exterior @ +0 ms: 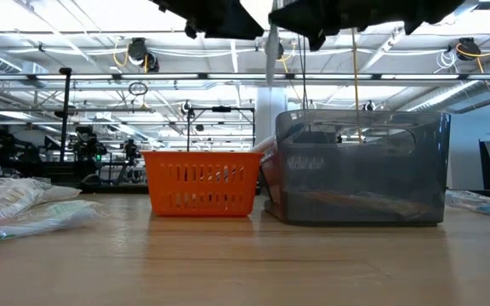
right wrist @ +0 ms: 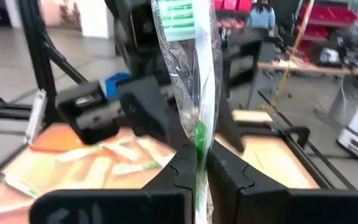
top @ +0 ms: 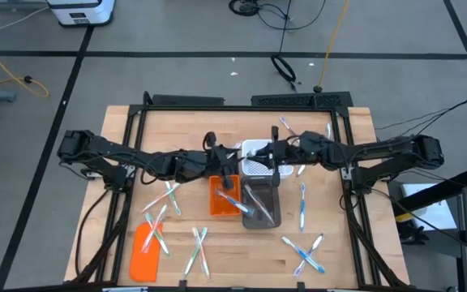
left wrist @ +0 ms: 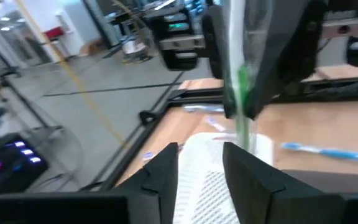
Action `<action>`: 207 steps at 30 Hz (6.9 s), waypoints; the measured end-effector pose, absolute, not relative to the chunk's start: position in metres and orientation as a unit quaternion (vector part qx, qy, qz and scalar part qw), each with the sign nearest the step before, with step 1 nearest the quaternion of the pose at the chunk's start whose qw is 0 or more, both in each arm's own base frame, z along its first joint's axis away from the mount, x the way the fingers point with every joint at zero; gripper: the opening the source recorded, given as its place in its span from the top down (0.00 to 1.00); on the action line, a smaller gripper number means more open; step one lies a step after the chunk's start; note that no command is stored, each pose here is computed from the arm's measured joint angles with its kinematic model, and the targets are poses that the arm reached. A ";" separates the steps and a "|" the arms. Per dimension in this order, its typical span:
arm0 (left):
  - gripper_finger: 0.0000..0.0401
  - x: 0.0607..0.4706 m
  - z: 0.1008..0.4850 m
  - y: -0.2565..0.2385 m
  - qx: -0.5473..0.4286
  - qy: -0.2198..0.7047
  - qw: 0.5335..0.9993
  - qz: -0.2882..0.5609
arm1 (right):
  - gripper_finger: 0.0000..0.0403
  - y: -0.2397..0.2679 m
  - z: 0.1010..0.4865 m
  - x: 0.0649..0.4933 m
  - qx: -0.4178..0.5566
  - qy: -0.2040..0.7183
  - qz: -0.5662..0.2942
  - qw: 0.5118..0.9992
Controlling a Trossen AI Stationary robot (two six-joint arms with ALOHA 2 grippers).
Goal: Pick & Place Toothbrushes
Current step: Put the green toothbrush into the white bin, then put the violet toothbrush into the black bin
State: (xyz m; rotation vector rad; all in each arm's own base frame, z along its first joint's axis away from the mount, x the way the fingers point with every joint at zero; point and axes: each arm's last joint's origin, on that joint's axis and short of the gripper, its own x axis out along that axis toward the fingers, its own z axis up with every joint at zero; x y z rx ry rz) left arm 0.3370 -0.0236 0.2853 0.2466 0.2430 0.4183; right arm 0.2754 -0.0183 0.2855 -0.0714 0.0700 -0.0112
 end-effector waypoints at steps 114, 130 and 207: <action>0.60 0.331 0.271 -0.025 0.123 0.192 0.948 0.221 | 0.67 -0.054 0.241 0.167 0.089 0.425 -0.141 0.890; 0.60 0.331 0.271 -0.024 0.123 0.192 0.948 0.223 | 0.67 -0.052 0.217 0.157 0.059 0.523 -0.136 0.839; 0.60 0.331 0.271 -0.024 0.121 0.195 0.947 0.223 | 0.97 -0.055 0.142 0.187 -0.083 0.658 -0.045 0.747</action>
